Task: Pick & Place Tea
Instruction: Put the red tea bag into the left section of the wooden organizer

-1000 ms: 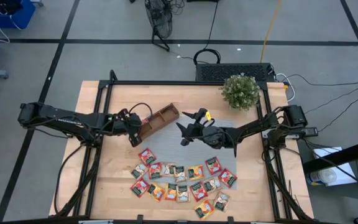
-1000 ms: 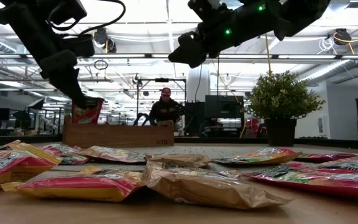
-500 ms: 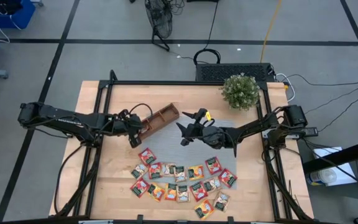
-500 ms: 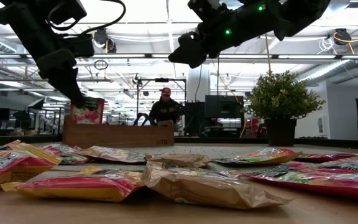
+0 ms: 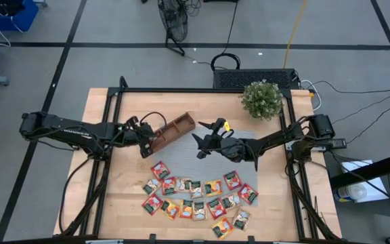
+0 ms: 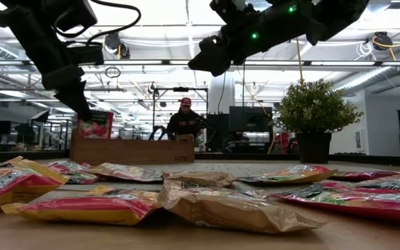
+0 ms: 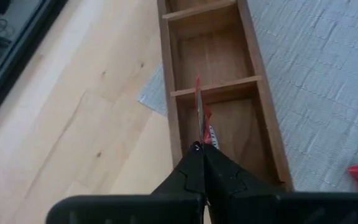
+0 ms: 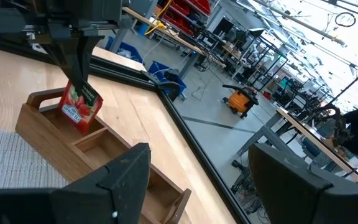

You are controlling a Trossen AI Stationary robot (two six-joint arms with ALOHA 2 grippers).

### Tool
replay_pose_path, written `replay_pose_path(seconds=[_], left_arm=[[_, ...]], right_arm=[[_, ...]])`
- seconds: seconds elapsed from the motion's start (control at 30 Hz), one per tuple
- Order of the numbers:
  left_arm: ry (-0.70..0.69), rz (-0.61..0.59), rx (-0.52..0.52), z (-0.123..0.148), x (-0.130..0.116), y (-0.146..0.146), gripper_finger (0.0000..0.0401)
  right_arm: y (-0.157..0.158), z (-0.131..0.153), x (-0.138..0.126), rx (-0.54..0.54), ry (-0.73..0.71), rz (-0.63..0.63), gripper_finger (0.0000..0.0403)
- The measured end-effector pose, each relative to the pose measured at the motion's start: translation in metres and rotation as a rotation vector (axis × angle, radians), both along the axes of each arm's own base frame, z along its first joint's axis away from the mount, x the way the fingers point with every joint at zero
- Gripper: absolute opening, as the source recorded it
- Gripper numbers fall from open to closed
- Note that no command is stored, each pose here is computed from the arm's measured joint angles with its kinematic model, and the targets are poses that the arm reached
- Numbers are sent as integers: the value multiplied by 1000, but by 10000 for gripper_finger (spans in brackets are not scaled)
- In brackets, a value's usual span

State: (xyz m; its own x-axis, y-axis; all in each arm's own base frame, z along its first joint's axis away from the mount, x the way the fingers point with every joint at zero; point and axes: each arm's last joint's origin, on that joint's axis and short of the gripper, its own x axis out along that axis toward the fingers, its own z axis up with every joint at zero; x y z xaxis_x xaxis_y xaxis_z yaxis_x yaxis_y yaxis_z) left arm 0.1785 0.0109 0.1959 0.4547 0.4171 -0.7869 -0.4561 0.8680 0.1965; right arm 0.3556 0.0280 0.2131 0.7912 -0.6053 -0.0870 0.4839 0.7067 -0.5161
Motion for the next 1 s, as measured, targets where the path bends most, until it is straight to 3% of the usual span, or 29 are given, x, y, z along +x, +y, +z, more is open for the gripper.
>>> replay_pose_path(seconds=[0.33,0.6,1.0], left_arm=[[15,-9,75,-4,-1,2,0],[-6,-11,72,-19,-3,2,0],[-14,-15,84,-19,-3,2,4]], right_arm=[[0,0,0,0,0,1,251],[0,0,0,0,0,1,251],[0,0,0,0,0,1,251]])
